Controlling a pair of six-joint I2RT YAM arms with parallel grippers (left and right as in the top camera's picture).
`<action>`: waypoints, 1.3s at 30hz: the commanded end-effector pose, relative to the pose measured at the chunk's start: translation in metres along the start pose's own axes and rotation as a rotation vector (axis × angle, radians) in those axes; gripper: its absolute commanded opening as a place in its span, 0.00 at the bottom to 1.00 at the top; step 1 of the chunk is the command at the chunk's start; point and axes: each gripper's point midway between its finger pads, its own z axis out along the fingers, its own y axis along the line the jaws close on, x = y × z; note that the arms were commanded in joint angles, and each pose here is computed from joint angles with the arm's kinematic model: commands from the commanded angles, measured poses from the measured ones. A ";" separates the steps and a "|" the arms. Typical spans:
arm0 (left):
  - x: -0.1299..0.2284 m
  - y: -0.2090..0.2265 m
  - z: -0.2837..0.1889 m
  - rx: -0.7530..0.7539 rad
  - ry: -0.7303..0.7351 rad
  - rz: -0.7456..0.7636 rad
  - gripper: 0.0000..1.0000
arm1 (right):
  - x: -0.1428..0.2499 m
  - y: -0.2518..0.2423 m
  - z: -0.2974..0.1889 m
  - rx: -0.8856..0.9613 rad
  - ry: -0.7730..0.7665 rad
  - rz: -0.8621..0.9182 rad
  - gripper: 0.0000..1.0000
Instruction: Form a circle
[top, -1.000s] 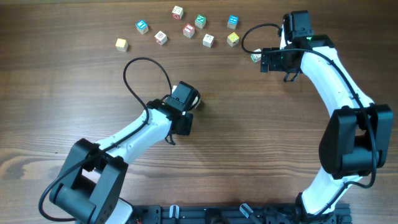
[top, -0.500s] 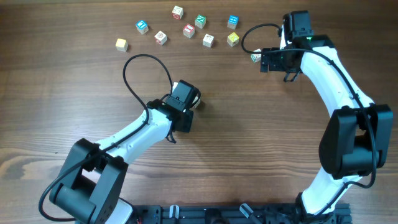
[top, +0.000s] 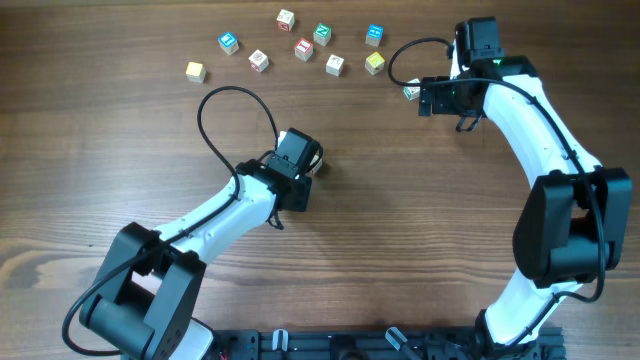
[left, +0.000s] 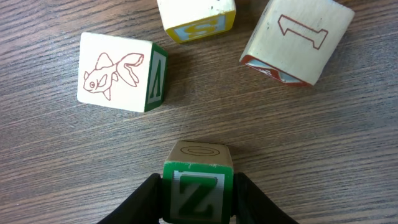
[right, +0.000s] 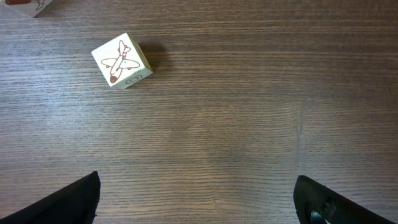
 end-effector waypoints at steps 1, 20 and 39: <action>0.004 0.001 0.004 -0.011 0.011 0.014 0.36 | -0.008 0.004 -0.011 -0.020 -0.033 -0.018 1.00; -0.108 0.052 -0.097 0.034 -0.360 -0.272 0.66 | -0.008 0.004 -0.011 -0.020 -0.033 -0.018 1.00; -0.050 0.212 -0.003 -0.107 -0.102 -0.786 0.84 | -0.066 0.062 -0.029 -0.369 -0.241 0.111 0.82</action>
